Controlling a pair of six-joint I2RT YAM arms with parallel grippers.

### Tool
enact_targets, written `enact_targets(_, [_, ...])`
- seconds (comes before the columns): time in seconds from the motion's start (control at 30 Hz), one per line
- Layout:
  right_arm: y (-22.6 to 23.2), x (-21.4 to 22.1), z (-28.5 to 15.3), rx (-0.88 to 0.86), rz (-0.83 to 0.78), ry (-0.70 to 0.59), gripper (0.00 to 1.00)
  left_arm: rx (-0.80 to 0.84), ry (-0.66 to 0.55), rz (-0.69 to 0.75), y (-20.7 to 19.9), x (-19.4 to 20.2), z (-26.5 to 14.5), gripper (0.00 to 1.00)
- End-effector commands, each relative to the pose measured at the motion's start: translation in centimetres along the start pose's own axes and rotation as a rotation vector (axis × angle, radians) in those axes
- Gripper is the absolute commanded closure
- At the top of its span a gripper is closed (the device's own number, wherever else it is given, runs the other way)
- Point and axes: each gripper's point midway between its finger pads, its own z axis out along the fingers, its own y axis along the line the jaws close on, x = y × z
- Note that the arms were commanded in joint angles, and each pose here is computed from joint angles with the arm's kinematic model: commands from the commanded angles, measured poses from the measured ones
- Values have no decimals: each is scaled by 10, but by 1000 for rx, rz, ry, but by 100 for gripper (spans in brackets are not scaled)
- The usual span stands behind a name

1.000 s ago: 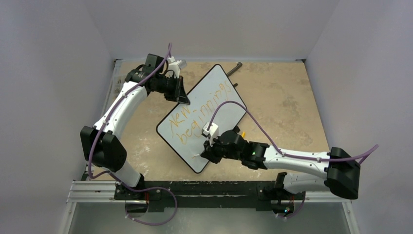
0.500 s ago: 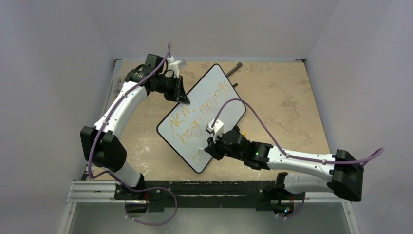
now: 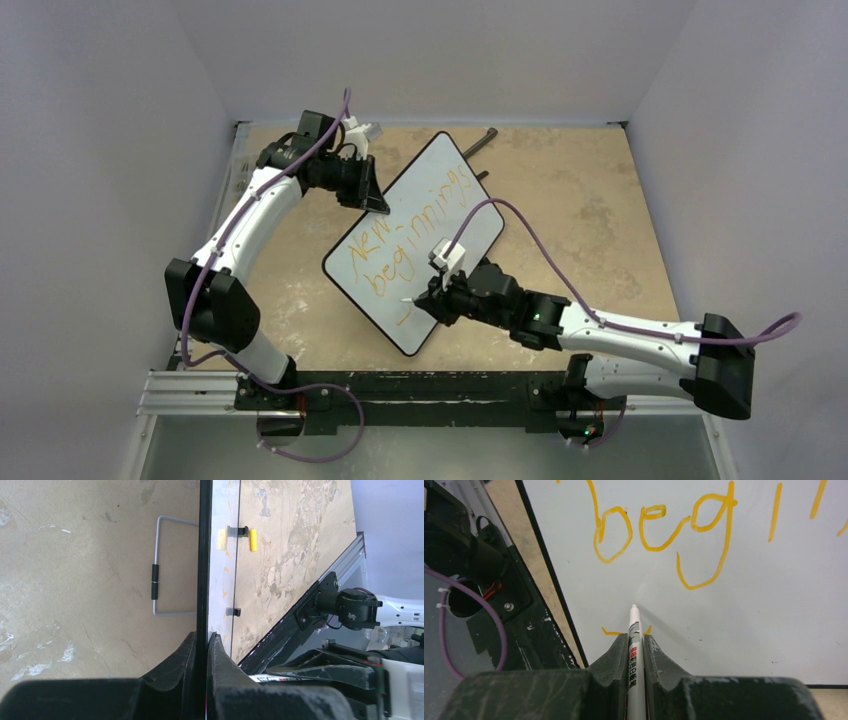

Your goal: Write a sentence on the whiteboard

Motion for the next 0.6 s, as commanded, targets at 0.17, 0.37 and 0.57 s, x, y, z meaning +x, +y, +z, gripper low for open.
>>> enact_targets(0.17, [5,-10,17,-8,3,-6,100,-195,-29,15,39,-6,-6,100])
enact_targets(0.37, [2,12,15,-12,21,37,100,-195,-27,14,40,-6,-6,100])
enact_targets(0.57, [-1,30,13,-8,31,77,100,-196,-29,14,39,-6,-6,100])
